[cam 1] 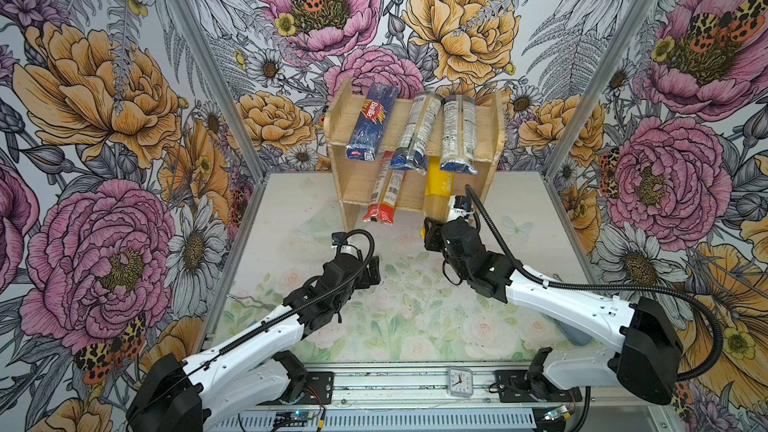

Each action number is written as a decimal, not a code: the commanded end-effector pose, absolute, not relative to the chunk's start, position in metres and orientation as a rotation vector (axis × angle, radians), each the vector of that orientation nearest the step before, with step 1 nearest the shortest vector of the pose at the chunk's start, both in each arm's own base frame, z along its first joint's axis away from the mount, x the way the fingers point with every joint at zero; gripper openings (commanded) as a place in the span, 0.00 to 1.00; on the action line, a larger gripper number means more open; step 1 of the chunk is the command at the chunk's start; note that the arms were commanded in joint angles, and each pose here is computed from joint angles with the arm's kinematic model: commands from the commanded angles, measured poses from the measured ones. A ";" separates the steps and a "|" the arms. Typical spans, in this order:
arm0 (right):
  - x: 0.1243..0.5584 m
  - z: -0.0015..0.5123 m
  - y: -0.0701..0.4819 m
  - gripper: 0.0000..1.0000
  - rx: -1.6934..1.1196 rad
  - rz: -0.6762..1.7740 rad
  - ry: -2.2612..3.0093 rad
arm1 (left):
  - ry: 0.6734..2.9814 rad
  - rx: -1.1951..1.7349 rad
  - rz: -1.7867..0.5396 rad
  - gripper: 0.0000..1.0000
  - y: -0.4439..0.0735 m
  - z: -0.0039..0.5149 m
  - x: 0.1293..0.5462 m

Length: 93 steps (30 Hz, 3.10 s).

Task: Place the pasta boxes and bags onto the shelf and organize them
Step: 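Push the yellow PASTATIME bag into the lower tier beside the red-labelled bag, then hold the PASTATIME bag upright inside the lower tier with the right gripper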

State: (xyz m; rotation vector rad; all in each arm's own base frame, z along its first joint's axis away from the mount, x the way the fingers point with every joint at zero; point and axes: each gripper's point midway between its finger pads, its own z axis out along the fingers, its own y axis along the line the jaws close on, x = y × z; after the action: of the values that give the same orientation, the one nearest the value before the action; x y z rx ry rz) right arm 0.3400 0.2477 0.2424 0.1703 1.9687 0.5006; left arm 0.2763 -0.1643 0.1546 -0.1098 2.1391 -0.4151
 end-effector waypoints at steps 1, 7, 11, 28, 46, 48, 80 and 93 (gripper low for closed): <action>0.354 0.319 0.248 0.00 0.283 0.624 1.730 | 2.139 -0.088 -0.424 0.99 -0.164 0.153 0.275; 0.356 0.318 0.249 0.00 0.291 0.626 1.734 | 2.138 -0.089 -0.427 0.99 -0.164 0.153 0.274; 0.358 0.315 0.251 0.00 0.295 0.626 1.740 | 2.137 -0.088 -0.426 0.99 -0.163 0.155 0.274; 0.358 0.314 0.248 0.12 0.314 0.623 1.737 | 2.134 -0.093 -0.429 0.99 -0.161 0.156 0.273; 0.356 0.316 0.246 0.28 0.303 0.618 1.733 | 2.132 -0.095 -0.431 0.99 -0.161 0.157 0.273; 0.355 0.316 0.245 0.29 0.302 0.618 1.732 | 2.130 -0.096 -0.432 0.99 -0.161 0.158 0.273; 0.362 0.332 0.250 0.34 0.231 0.566 1.693 | 2.127 -0.100 -0.431 0.99 -0.161 0.159 0.273; 0.366 0.323 0.250 0.34 0.238 0.540 1.708 | 2.127 -0.102 -0.428 0.99 -0.159 0.159 0.273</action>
State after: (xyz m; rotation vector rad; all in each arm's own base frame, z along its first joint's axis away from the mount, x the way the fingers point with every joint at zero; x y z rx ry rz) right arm 0.3530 0.2526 0.2565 0.1473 1.9148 0.4563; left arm 0.2751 -0.1627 0.1598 -0.1146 2.1259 -0.4306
